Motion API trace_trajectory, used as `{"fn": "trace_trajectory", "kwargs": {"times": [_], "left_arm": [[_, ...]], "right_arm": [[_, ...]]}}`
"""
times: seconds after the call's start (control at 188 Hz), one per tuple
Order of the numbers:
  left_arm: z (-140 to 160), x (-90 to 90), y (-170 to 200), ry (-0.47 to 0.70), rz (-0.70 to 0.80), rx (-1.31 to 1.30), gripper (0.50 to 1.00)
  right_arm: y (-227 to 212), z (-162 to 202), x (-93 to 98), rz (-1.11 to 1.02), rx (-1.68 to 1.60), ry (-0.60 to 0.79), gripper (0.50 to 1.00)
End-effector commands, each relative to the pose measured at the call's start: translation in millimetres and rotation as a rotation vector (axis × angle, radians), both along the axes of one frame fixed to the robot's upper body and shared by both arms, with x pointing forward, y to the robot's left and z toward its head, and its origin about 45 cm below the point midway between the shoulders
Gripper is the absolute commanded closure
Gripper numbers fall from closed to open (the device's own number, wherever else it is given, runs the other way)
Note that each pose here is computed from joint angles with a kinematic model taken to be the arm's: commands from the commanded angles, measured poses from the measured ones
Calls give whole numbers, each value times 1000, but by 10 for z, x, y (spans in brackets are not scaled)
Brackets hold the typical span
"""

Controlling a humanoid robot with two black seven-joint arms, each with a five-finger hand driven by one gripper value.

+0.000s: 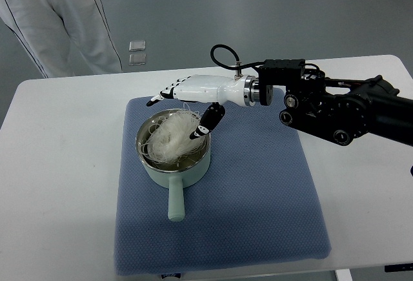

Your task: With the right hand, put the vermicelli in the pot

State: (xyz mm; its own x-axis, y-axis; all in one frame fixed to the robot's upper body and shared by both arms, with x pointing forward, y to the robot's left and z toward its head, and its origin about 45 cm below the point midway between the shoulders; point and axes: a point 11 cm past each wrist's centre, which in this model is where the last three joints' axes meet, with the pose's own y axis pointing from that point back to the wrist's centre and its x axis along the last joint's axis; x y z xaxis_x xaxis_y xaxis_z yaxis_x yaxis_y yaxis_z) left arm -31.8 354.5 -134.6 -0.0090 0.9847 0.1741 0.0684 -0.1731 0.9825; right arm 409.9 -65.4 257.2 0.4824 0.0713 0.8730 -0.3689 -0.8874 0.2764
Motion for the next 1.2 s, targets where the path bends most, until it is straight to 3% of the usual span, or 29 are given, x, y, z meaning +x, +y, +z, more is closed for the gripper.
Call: {"fn": "trace_trajectory", "kwargs": {"times": [0.0, 0.187, 0.416, 0.544, 0.725, 0.89, 1.194], "left_arm": [[0, -1, 0, 0, 0, 0, 500], [0, -1, 0, 0, -1, 0, 500], [0, -1, 0, 0, -1, 0, 500], [0, -1, 0, 0, -1, 0, 500], [0, 0, 0, 0, 0, 0, 500], [0, 0, 0, 0, 0, 0, 500], [0, 0, 0, 0, 0, 0, 500]], "right_arm": [[-41, 25, 27, -9, -3, -5, 607], [-153, 265, 140, -25, -5, -58, 603], [-332, 834, 364, -110, 140, -120, 599], [-542, 995, 482, -232, 378, 6, 599], [-1045, 671, 681, -494, 719, 282, 599], [-1559, 371, 815, -708, 924, 423, 599], [-1977, -368, 751, -996, 1107, 650, 601]]}}
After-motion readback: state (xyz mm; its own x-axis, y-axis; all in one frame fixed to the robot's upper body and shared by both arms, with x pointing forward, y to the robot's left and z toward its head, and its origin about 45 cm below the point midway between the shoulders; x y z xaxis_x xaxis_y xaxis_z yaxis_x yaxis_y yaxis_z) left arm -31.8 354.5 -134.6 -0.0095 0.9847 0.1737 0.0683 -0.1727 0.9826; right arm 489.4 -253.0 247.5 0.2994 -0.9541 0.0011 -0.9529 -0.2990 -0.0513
